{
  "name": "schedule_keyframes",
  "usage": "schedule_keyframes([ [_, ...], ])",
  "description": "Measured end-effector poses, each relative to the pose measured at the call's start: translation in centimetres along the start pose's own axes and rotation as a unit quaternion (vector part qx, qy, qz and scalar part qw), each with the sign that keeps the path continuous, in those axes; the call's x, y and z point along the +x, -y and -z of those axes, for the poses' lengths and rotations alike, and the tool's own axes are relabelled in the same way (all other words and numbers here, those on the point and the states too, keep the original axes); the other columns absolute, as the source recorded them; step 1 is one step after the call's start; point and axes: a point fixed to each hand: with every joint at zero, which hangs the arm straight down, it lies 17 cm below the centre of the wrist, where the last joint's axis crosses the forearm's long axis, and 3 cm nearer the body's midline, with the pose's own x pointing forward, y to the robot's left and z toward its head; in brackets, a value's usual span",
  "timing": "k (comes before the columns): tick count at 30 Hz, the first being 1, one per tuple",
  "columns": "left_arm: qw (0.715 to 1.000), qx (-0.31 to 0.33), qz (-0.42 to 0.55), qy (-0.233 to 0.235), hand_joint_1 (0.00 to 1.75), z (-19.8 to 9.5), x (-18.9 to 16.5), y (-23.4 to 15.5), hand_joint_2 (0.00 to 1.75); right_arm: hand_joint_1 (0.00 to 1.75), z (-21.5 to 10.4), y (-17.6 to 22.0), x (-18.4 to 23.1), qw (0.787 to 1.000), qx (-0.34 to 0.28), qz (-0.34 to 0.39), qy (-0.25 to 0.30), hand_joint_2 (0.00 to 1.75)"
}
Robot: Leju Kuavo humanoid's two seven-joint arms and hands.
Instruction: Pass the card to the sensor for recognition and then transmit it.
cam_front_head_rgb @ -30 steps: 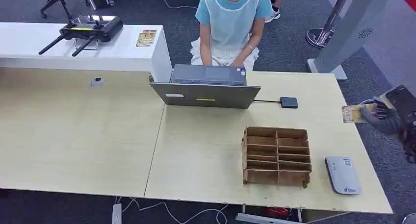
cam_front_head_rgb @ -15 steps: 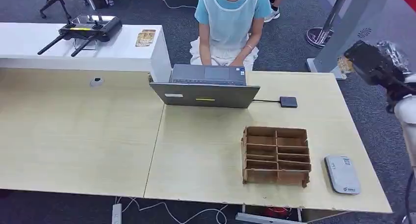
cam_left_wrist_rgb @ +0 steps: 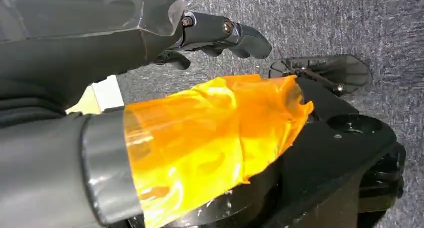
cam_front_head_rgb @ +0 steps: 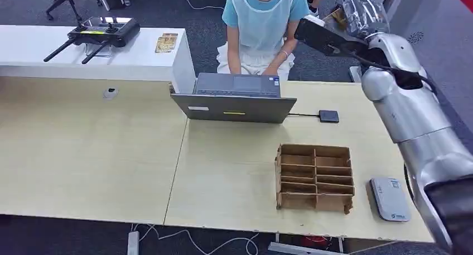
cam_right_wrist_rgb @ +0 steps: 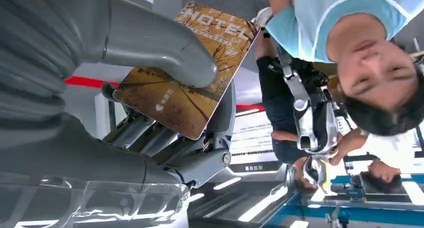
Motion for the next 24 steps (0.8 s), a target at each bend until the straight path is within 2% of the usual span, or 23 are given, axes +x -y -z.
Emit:
schedule_keyframes([
  [10,1.000,-0.004,0.016,0.001,0.00,0.0,0.3,0.0,0.00,1.75,2.4,-2.1,5.2,0.999,0.021,-0.039,0.016,1.75],
  [24,1.000,-0.006,0.023,0.000,0.00,0.0,0.2,0.0,0.00,1.75,2.7,-5.1,3.9,0.995,0.065,-0.068,-0.018,1.75],
])
